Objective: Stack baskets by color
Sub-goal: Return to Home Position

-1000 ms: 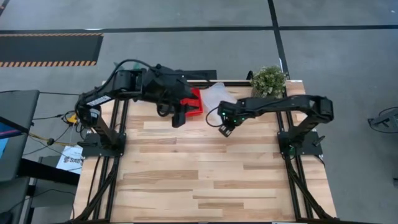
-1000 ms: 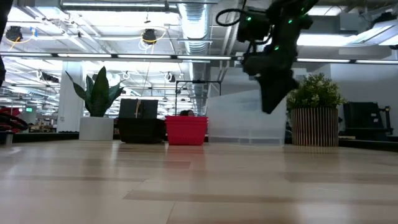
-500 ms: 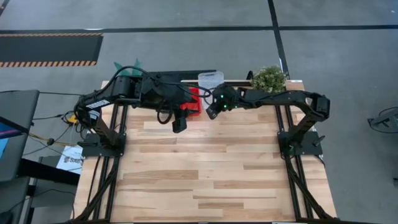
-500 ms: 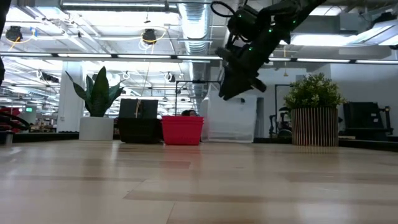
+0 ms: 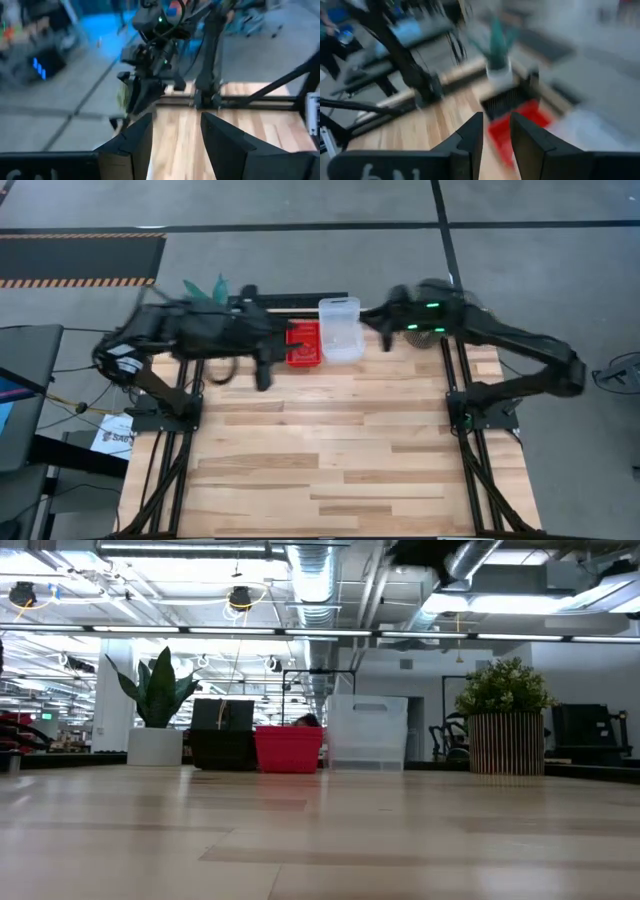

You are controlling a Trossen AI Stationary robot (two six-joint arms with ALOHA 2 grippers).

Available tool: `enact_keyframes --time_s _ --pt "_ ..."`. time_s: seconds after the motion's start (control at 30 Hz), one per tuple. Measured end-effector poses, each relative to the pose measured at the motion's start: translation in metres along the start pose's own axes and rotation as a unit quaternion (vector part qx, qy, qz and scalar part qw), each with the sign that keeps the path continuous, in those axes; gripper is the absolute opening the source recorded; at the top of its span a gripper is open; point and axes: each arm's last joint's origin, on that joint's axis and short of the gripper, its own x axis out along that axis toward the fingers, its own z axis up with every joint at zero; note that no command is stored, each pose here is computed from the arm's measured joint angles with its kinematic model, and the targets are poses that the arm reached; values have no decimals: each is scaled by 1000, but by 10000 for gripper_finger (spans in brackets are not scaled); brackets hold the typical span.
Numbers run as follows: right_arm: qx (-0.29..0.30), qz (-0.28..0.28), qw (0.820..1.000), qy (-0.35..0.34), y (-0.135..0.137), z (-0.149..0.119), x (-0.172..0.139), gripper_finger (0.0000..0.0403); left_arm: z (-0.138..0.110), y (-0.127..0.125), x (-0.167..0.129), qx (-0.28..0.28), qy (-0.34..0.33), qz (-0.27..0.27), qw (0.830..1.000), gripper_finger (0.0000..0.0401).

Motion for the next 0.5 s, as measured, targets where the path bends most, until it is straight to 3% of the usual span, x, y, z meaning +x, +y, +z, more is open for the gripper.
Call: enact_keyframes --time_s 0.17,0.3,0.4,0.5 --pt "-109 4 991 -71 12 14 -79 120 5 11 -41 25 -41 -2 999 155" --pt "-109 4 989 -98 16 10 -127 120 1 17 -54 20 -33 -14 999 155" --pt "-97 3 990 -107 14 -2 -140 120 -6 19 -54 35 -12 -69 997 155" --pt "-71 8 992 -101 10 -27 -145 120 -14 22 -50 28 -20 -163 986 155"
